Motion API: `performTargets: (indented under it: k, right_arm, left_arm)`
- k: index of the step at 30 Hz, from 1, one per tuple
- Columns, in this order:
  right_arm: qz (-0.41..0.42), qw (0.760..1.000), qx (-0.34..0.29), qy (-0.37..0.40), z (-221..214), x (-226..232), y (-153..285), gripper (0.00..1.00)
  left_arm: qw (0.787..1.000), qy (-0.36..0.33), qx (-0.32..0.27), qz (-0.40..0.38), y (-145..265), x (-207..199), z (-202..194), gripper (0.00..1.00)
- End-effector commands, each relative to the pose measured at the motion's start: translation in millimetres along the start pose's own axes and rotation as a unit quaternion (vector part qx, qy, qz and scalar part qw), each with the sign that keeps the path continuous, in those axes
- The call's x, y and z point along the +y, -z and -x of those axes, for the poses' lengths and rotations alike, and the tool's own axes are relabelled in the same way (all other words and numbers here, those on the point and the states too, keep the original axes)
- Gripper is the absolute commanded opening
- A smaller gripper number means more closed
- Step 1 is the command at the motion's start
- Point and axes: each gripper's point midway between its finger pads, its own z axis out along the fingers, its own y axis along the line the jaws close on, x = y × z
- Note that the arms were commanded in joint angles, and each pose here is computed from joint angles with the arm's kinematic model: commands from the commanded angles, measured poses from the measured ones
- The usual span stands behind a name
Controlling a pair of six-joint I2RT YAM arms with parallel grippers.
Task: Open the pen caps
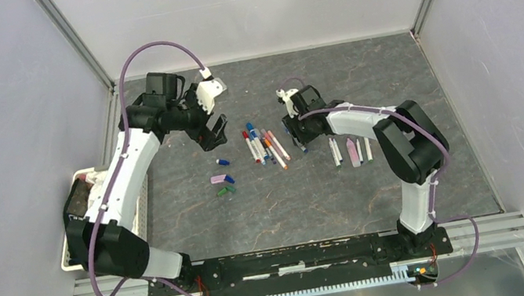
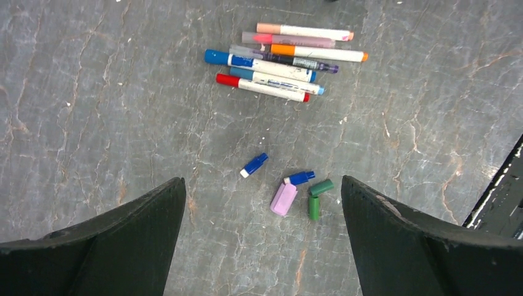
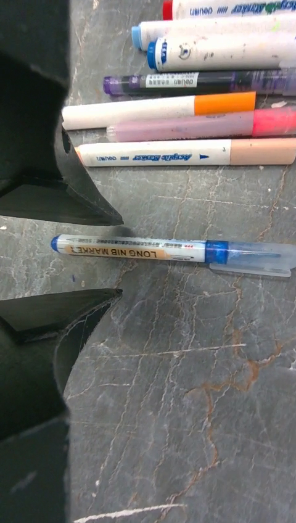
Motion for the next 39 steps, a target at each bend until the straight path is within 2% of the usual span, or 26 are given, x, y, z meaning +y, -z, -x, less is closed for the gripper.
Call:
performTargets:
  k: [1,3,6,8,11,17,21,23,25,29,33,39]
  right_arm:
    - [0.003,1.000,-0.014,0.022,18.9,6.4,-4.5,0.46]
    - [-0.001,1.000,-0.006,0.028,13.7,7.2,-8.7,0.44]
    - [-0.004,0.999,0.008,0.035,5.0,7.3,-12.9,0.34]
    - [-0.004,0.999,0.011,0.036,0.6,7.4,-13.1,0.24]
    - [-0.001,0.999,0.011,0.038,-0.7,8.2,-10.0,0.00]
    - [0.044,0.998,-0.034,0.029,27.9,26.0,25.4,0.00]
    - [0.152,0.986,-0.063,0.024,52.3,65.0,66.1,0.00]
    - [0.226,0.972,-0.066,0.022,57.0,91.3,88.0,0.00]
    - [0.320,0.945,-0.062,0.021,55.4,121.6,114.4,0.00]
    - [0.429,0.901,-0.052,0.034,42.3,162.8,153.4,0.00]
    - [0.486,0.872,-0.032,0.055,28.5,191.3,171.9,0.00]
    - [0.532,0.844,-0.004,0.059,20.1,221.0,178.6,0.00]
  left_arm:
    - [0.999,-0.010,-0.036,-0.014,17.6,-10.7,20.0,1.00]
    - [0.999,-0.012,-0.032,-0.017,17.3,-11.5,18.0,1.00]
    - [0.999,-0.018,-0.037,-0.020,17.8,-14.4,17.4,1.00]
    - [0.998,-0.027,-0.043,-0.030,17.3,-19.4,16.9,1.00]
    - [0.996,-0.048,-0.058,-0.048,17.2,-30.0,15.2,1.00]
    - [0.987,-0.115,-0.067,-0.087,19.7,-49.9,4.8,1.00]
    - [0.975,-0.179,-0.074,-0.108,23.0,-61.0,-2.1,1.00]
    - [0.970,-0.201,-0.078,-0.111,24.5,-63.8,-2.6,1.00]
    - [0.966,-0.220,-0.080,-0.112,25.9,-64.8,-1.5,1.00]
    - [0.957,-0.253,-0.080,-0.121,28.7,-69.5,-1.2,1.00]
    - [0.945,-0.290,-0.071,-0.135,29.3,-77.3,-4.1,0.98]
    - [0.923,-0.346,-0.039,-0.164,24.9,-93.5,-20.1,0.92]
